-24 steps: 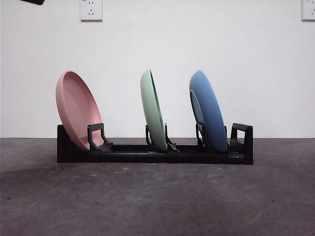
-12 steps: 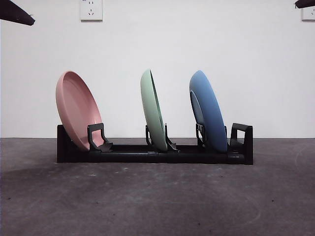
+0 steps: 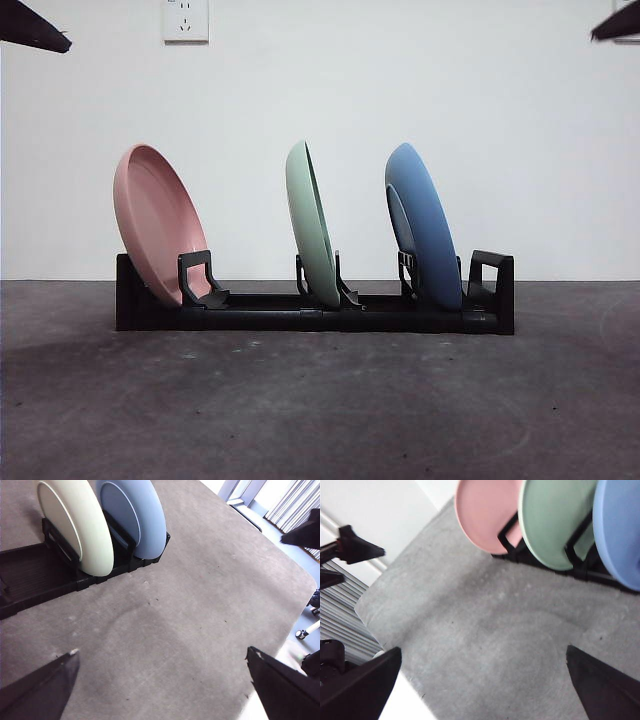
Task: Place the plate
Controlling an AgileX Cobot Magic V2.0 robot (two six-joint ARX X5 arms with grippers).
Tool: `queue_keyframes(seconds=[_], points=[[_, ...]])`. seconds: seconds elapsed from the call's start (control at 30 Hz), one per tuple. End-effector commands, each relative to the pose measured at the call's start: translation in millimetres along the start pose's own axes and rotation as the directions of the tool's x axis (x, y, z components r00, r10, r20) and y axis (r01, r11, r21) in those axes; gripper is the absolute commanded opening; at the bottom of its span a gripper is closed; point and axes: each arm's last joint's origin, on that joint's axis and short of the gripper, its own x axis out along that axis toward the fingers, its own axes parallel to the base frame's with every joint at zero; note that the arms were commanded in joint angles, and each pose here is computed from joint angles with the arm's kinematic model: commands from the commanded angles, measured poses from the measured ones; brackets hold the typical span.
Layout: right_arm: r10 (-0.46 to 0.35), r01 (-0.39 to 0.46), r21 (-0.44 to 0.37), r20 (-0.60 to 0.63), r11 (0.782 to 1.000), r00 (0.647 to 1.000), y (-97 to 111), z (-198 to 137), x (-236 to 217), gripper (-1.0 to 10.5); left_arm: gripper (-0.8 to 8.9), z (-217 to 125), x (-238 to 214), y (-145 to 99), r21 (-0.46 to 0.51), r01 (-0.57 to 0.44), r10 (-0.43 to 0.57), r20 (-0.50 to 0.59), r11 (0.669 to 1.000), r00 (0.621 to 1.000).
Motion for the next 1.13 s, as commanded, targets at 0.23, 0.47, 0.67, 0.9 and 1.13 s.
queue_keyframes(seconds=[0.23, 0.47, 0.67, 0.9, 1.13], points=[[-0.001, 0.005, 0.051, -0.076, 0.999, 0.997, -13, 52, 36, 5.3, 5.31, 4, -15, -11, 0.005, 0.007, -0.008, 0.066, 1.000, 0.998], [-0.010, 0.020, 0.083, -0.127, 0.996, 0.992, -37, 106, 83, 5.3, 5.31, 0, -31, -22, 0.018, 0.012, -0.014, 0.119, 1.000, 0.993], [-0.022, 0.037, 0.094, -0.151, 0.995, 0.988, -66, 139, 125, 5.3, 5.30, -3, -47, -32, 0.000, 0.023, -0.023, 0.175, 1.000, 0.984], [-0.031, 0.042, 0.082, -0.133, 0.996, 0.991, -96, 153, 163, 5.2, 5.25, -13, -57, -38, -0.009, 0.017, -0.015, 0.166, 1.000, 0.986], [-0.042, 0.052, 0.077, -0.124, 0.996, 0.991, -114, 150, 182, 4.1, 5.26, -21, -59, -39, -0.044, 0.013, -0.008, 0.117, 0.999, 0.993]])
